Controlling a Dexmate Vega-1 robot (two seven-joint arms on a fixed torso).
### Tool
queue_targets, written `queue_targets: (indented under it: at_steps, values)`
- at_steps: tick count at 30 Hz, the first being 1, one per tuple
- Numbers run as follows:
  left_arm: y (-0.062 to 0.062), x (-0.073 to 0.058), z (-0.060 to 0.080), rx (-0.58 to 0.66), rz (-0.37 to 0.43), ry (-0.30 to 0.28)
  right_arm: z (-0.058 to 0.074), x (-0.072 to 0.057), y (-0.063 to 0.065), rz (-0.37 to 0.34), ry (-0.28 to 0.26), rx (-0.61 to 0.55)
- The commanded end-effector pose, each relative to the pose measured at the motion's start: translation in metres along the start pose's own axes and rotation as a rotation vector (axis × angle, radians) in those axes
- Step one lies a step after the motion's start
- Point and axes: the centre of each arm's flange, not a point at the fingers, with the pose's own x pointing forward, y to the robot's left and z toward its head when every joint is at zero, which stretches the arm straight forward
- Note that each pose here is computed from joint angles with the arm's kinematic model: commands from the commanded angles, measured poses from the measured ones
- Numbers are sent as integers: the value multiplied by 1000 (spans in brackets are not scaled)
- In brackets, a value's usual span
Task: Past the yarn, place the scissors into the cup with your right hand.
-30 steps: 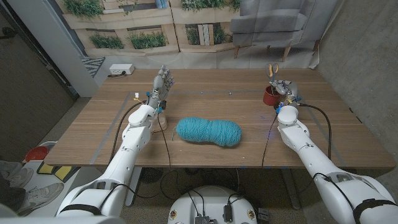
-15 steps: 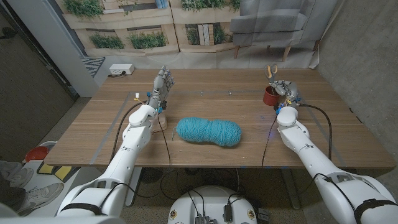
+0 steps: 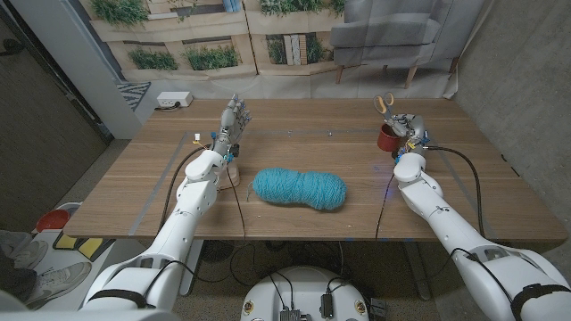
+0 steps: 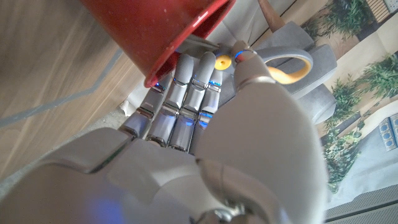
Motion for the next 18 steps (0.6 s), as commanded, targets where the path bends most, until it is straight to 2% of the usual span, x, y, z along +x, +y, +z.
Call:
queue_targets:
  at_steps: [1,18]
  values:
    - [1,0,0,-6,1,-1,3,0,3,-1,-35,-59]
    - [2,1,0,-7,-2,-1,3,-2,3,-6,-42,-71]
